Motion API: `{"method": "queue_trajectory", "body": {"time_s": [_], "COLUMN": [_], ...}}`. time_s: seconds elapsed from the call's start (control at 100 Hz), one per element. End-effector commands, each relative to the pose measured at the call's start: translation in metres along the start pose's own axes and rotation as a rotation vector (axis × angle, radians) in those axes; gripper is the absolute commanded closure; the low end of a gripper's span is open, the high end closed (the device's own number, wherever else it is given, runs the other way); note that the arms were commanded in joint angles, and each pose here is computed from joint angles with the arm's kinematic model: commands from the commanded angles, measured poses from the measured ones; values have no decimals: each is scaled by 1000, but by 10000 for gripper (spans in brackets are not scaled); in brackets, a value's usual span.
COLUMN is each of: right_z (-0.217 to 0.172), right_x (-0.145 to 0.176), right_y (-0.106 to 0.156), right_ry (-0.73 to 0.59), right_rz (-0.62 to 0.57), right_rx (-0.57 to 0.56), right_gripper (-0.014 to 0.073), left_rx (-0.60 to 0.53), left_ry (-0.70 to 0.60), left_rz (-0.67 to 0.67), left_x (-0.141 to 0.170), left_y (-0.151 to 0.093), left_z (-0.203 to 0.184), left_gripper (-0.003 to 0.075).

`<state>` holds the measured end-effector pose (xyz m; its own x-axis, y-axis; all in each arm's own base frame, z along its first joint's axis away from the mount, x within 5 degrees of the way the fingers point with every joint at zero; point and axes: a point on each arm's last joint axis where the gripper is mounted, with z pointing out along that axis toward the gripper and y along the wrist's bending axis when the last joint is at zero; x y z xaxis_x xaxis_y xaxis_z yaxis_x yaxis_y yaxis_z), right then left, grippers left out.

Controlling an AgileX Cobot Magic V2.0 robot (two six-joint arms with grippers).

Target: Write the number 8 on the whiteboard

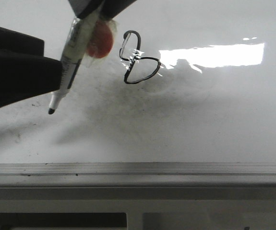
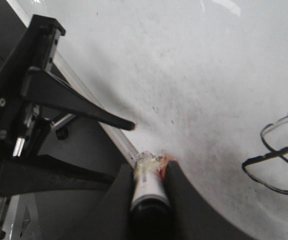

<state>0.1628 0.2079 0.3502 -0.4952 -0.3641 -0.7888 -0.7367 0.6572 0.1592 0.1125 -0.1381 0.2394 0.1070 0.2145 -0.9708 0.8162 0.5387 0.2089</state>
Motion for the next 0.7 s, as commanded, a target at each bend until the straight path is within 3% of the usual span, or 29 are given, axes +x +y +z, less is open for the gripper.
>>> {"method": "queue_trajectory", "body": {"time_s": [0.0,0.2,0.37,0.4,0.47,0.57,0.61,0.69], "right_z": [-9,-9,-9,-9,-9,-9,-10,-12], "right_x": [-14,-13,-13,-13,-13,-14,-14,-14], "right_y": [6,8,8,8,8,7,5,0], "right_ry": [-115,-101,-105,-105,-106,-108,-112,-109], "right_rz": [8,20,20,16,5,-1,2,12], "right_rx": [-29,-41,-41,-40,-33,-27,-20,-4], "right_gripper": [638,638,635,624,531,295,198,170], "left_rx": [7,4,-17,-16,-16,-22,-45,-139], "left_ry": [-126,-106,-111,-109,-109,-110,-104,-69], "left_rz": [-22,-38,-70,-70,-70,-80,-143,-366], "left_x": [-16,-12,-13,-12,-12,-12,-12,-7], "left_y": [1,1,3,3,3,3,6,15], "left_z": [6,9,9,9,9,9,9,8], "left_gripper": [416,456,743,739,741,741,741,741]}}
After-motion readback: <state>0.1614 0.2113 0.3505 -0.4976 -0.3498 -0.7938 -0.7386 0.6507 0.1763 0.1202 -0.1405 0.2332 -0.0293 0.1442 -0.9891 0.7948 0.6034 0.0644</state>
